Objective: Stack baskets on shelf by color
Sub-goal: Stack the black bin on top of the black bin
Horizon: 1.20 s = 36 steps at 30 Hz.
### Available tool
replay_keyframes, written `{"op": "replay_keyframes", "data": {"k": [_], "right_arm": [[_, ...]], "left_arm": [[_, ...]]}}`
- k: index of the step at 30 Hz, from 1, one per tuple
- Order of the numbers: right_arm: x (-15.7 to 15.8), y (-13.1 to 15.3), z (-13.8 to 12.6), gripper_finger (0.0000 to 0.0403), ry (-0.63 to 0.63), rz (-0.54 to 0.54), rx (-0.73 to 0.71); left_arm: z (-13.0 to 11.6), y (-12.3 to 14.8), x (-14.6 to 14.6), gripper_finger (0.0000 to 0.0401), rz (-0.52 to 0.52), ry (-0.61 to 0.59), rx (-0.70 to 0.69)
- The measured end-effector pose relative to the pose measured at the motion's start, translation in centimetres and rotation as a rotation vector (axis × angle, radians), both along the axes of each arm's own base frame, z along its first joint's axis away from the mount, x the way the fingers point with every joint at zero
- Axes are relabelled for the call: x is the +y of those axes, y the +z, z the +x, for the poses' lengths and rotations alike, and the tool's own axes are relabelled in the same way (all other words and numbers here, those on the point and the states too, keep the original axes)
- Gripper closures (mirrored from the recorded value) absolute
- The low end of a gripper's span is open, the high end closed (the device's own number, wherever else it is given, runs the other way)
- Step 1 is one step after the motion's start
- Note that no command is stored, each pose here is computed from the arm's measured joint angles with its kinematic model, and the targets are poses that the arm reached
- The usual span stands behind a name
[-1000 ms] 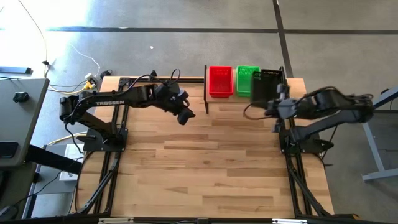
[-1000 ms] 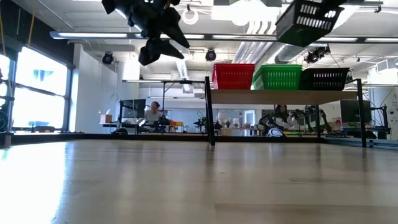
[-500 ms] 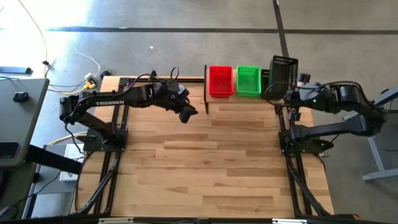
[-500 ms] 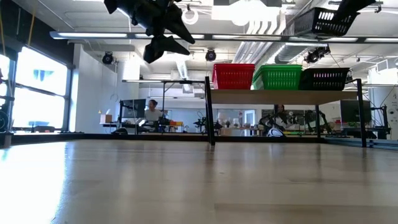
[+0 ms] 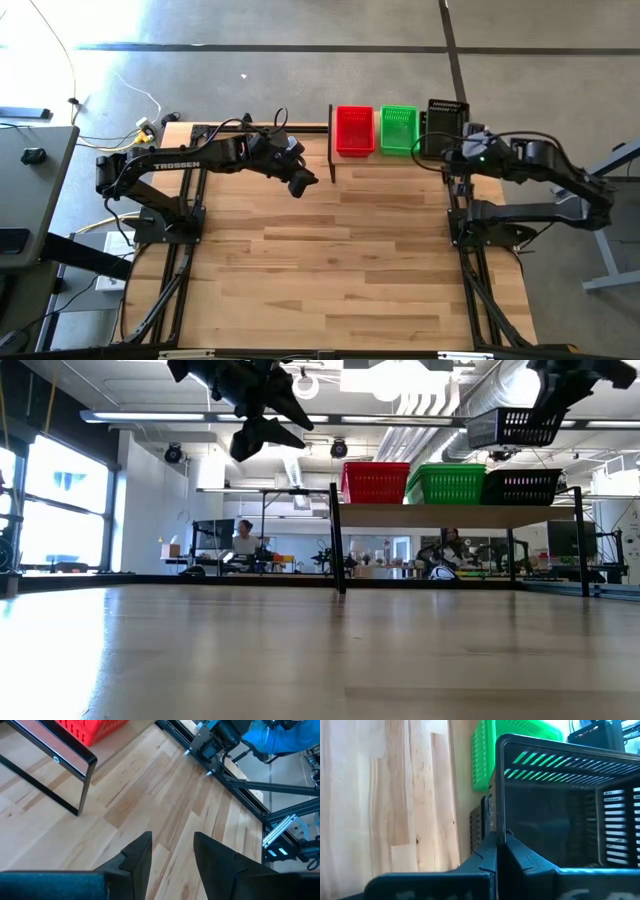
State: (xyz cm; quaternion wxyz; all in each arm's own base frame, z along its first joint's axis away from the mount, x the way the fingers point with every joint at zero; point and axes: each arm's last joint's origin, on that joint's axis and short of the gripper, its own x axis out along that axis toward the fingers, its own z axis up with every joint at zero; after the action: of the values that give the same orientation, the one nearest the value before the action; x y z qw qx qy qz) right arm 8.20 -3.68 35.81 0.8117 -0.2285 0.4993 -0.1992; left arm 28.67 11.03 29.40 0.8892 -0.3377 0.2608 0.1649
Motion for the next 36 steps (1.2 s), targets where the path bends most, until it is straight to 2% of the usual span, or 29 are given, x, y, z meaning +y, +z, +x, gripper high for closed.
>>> {"op": "replay_keyframes", "data": {"k": [12, 21, 28, 36], "right_arm": [[-2.1, 0.2, 0.8, 0.0403, -0.042, -0.083, 0.023], [-3.6, -0.1, 0.4, 0.0403, -0.049, -0.006, 0.035], [-4.6, -0.7, 0.2, 0.0403, -0.048, 0.106, 0.042], [-5.7, -1.3, 0.4, 0.0403, -0.048, 0.147, 0.092]], "left_arm": [[0.0, 0.0, 0.0, 0.0266, -0.001, -0.001, 0.001], [0.0, 0.0, -0.1, 0.0266, 0.005, -0.010, 0.004], [0.0, -0.1, -0.1, 0.0266, 0.005, -0.012, 0.007], [0.0, -0.1, -0.1, 0.0266, 0.011, -0.016, 0.008]]}}
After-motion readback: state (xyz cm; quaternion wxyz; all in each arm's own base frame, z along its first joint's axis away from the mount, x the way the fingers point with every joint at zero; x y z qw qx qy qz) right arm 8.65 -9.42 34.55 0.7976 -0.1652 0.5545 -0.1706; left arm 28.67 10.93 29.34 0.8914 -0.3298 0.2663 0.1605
